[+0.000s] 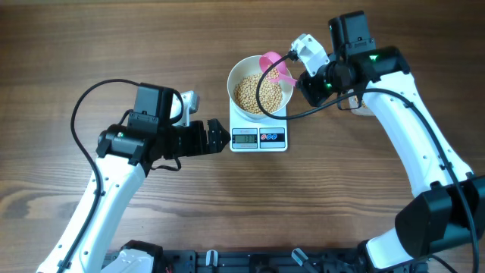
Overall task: Scoop item into bowl and weigh 150g on scale
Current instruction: 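Hold the tilted scoop over the bowl with the right gripper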
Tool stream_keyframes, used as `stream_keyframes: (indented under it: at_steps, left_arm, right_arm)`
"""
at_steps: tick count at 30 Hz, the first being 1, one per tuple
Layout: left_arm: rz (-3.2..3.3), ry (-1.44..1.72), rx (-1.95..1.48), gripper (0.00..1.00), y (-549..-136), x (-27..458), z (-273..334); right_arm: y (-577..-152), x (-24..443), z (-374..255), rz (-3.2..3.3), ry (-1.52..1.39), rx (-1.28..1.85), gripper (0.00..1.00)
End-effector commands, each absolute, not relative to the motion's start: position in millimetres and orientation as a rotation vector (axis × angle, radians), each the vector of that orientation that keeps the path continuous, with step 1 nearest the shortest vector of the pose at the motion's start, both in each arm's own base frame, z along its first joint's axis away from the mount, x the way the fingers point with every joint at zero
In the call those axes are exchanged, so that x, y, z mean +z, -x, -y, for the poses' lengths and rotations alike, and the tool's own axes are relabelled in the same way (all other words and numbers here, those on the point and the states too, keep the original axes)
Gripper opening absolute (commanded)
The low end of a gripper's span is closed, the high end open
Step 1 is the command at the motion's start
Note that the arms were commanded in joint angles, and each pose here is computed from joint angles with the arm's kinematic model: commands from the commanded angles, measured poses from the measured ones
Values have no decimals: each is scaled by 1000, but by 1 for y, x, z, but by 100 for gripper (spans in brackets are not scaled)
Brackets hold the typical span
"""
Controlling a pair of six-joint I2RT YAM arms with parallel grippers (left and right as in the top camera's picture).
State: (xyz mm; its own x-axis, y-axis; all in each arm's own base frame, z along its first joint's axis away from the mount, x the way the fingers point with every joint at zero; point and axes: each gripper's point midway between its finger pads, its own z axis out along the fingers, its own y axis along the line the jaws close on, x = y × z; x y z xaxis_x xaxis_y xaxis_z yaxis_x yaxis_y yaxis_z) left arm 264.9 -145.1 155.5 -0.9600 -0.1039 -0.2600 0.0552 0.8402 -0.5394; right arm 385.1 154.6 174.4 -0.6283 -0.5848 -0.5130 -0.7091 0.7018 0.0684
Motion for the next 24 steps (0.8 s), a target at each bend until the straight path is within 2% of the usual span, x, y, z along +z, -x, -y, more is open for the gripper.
stream_keyframes:
  at_steps: [1,14,24]
  left_arm:
    - [-2738,20,-796,100,-267,154,143]
    - [-2738,20,-796,100,-267,154,143]
    - [-2738,20,-796,100,-267,154,143]
  right_arm:
    - [-389,196,-158,-2395,984,356,4]
    - [-389,198,-164,-2360,1032,346,4]
    - [-387,193,-168,-2341,1133,191,4]
